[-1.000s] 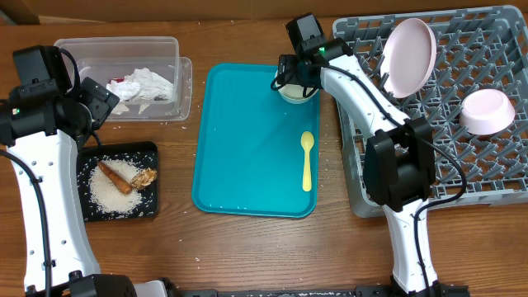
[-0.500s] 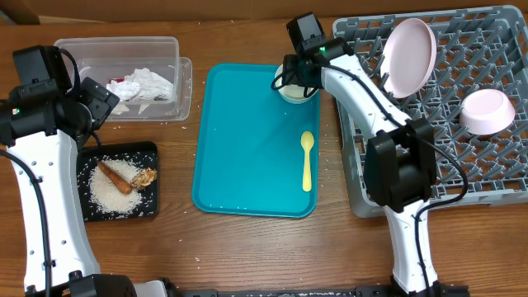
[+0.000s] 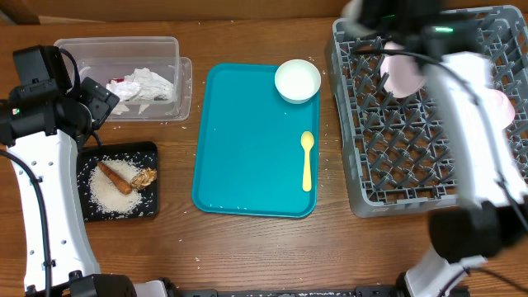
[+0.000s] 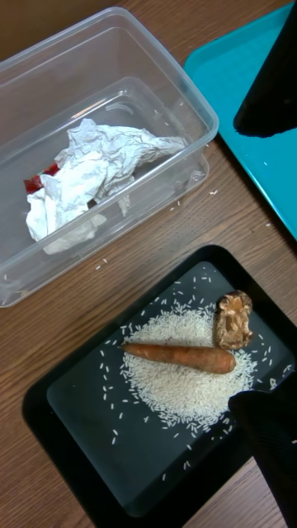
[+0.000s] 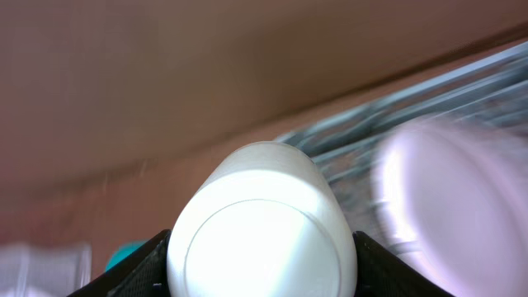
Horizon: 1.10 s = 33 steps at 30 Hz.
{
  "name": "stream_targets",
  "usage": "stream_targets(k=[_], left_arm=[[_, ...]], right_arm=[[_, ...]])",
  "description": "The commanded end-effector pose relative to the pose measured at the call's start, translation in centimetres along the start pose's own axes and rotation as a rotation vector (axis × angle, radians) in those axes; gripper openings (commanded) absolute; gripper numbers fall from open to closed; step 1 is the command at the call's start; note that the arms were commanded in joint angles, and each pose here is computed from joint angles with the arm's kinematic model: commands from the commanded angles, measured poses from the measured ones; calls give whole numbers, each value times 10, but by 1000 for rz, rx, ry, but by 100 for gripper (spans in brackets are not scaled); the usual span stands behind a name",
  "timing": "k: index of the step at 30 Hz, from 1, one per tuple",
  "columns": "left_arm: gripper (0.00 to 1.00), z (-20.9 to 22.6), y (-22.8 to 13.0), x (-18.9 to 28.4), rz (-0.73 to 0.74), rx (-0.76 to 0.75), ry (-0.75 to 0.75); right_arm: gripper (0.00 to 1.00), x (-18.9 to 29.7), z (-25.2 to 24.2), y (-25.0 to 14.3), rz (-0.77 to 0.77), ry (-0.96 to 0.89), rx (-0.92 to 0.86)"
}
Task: Sort waste into correct bins and load items into the dishwasher
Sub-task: 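Lift the white cup and carry it to the rack's back corner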
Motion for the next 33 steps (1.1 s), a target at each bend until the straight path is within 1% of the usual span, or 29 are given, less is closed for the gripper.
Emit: stream_targets(k=[1,3,6,8,10,14,18,24,33], left_arm=[[100,1,2,-1,-10,18,13],[100,1,2,-1,-10,17,14],[100,1,2,-1,-10,18,14],[100,1,2,-1,-10,18,13],[100,1,2,-1,-10,18,14],[100,1,2,-1,-10,17,13],[100,1,2,-1,-10,18,14],[100,1,2,-1,-10,18,13],[100,1,2,-1,-10,17,14]], right_arm=[[63,45,-48,41,-121,-62,-83],[63,62,-83,56,-163,-123,-134],[63,77,-136,69,-192,-226,-210],[63,81,-166,71,-183,-276,-256],[63,80,-187,71,-162,-279,-297],[63,65,-207,67,-94,-213,-347],[63,41,-222,59,-41,-246,-365],[63,-10,-241,45,40,-270,-379],[63,-76,-263,40,33,-262,-372]])
Point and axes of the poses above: each gripper's point midway between its finger pads, its own x axis back along the fingers, its own z axis along the line the jaws close on, y = z × x, the point moved 5 cm from there along x, back along the fingers, and after that the axes turned 2 degrees about -x, right-handed, at the moved point
